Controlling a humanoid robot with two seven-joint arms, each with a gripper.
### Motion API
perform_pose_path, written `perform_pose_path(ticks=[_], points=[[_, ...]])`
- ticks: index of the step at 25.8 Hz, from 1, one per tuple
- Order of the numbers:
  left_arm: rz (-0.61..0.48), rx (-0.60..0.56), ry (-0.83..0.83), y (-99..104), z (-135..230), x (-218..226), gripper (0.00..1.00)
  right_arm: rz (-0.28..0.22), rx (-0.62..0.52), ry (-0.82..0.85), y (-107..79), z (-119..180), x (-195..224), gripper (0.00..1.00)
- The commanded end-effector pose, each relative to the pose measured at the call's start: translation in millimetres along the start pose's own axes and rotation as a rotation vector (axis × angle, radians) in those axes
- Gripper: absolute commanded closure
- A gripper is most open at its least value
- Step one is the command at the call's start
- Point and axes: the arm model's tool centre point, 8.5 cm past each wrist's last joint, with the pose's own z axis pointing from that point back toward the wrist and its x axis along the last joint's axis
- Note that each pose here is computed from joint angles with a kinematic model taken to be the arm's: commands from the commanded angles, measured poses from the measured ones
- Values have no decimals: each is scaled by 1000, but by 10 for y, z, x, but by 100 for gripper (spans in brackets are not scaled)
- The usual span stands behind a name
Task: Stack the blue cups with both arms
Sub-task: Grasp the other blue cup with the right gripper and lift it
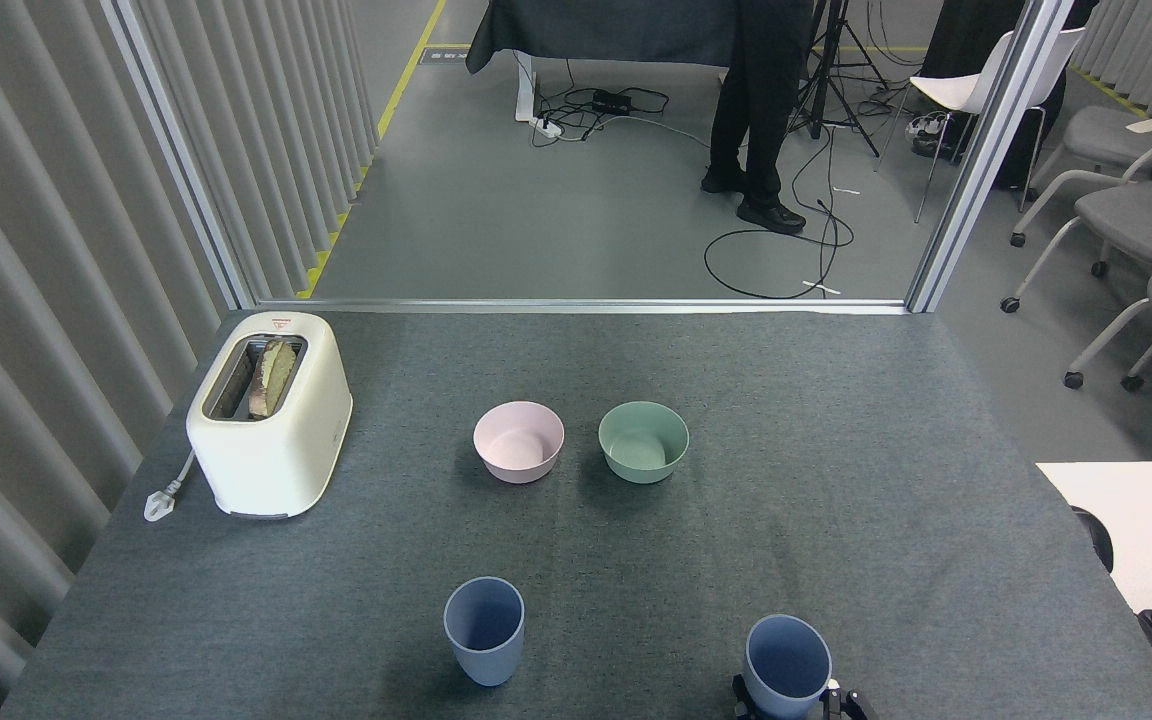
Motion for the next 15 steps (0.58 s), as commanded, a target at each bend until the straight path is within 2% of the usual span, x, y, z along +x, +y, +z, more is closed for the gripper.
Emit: perform_pose_path(ticks=[1, 3, 5, 8, 11, 15], points=[[-2, -1, 2, -1, 4, -4, 0, 0, -44, -2, -139, -120, 27, 46], [-1, 0, -1, 1, -1, 3, 0, 1, -105, -25, -409, -446, 131, 46], [0, 0, -1, -1, -5, 7, 0, -17, -102, -77, -631, -770, 468, 46], [-2, -4, 1, -15, 1, 2, 0, 10, -104, -158, -942, -1126, 936, 43], [-4, -10, 4, -34, 20, -4, 0, 27, -133, -247, -1172, -1243, 1460, 43], [-6, -16, 4, -50, 32, -9, 0, 62, -137, -322, -1279, -1259, 1745, 43]])
